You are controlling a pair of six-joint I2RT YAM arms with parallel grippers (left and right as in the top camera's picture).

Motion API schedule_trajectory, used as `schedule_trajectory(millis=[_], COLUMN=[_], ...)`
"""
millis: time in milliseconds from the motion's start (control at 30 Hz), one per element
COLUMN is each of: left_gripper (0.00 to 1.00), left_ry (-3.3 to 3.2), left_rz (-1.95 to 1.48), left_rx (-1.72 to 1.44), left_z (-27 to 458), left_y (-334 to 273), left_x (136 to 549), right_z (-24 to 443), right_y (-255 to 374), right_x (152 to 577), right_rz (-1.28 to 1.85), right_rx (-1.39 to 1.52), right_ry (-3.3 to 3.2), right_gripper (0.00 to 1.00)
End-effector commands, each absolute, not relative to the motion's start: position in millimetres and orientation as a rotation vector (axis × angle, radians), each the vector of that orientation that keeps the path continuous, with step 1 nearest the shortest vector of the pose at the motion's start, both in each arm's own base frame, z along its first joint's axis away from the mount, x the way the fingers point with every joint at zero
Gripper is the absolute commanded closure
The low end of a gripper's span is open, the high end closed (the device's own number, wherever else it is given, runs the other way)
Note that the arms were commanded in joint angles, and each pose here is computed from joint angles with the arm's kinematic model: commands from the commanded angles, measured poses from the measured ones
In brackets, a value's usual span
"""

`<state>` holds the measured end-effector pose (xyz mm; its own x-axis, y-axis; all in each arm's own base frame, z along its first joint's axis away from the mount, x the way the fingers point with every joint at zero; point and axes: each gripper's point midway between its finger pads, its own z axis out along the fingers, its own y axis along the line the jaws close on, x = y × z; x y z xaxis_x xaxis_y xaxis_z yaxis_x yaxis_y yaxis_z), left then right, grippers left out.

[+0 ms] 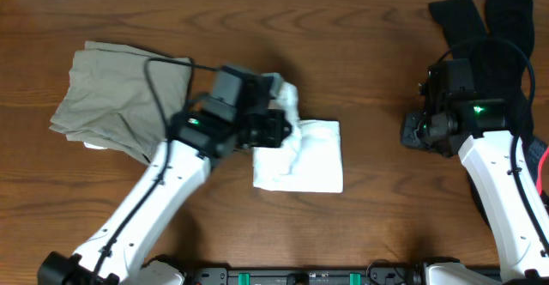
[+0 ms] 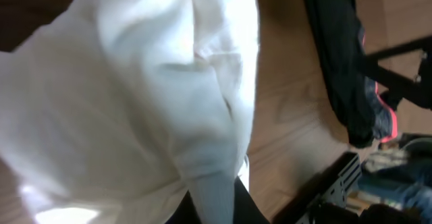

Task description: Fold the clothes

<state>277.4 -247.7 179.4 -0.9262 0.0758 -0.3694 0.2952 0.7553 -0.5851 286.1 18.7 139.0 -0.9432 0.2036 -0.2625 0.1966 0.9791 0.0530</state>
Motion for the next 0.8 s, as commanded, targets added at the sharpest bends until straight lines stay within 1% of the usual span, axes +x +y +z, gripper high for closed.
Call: schedule_trajectory(millis=[0, 233, 367, 400, 433, 467, 500, 533, 600, 767], left_gripper=[0.94, 0.94, 0.93, 0.89, 0.83, 0.72, 0.66, 0.56, 0.53, 0.53], left_ry=[2.629, 2.669, 2.65, 2.64, 2.632, 2.623, 2.615, 2.612, 2.612, 2.61], left_rz=[-0.878, -0.908, -0.931, -0.939, -0.947, -0.954, -0.962, -0.968, -1.002, -1.013], left_rx=[0.269, 0.343, 0.401, 0.415, 0.427, 0.439, 0.453, 0.464, 0.486, 0.485], left_z=[175, 150, 145, 145, 146, 147, 148, 149, 151, 160], left_y=[-265, -305, -323, -328, -331, -335, -338, -341, -344, -334], left_x=[282, 269, 265, 264, 262, 261, 259, 256, 251, 251], right_z=[140, 139, 139, 139, 139, 139, 139, 139, 139, 139], right_y=[13, 13, 13, 13, 13, 13, 13, 13, 13, 16], right_x=[286, 284, 284, 284, 284, 284, 284, 284, 284, 283], right_rz=[0.024, 0.022, 0.022, 0.022, 0.022, 0.022, 0.022, 0.022, 0.023, 0.043], right_rx=[0.302, 0.303, 0.303, 0.303, 0.303, 0.303, 0.303, 0.303, 0.303, 0.301], right_ry=[2.852, 2.862, 2.862, 2.862, 2.863, 2.863, 2.863, 2.863, 2.863, 2.865], right_gripper=[0.78, 0.78, 0.78, 0.78, 0.78, 0.78, 0.78, 0.78, 0.78, 0.78])
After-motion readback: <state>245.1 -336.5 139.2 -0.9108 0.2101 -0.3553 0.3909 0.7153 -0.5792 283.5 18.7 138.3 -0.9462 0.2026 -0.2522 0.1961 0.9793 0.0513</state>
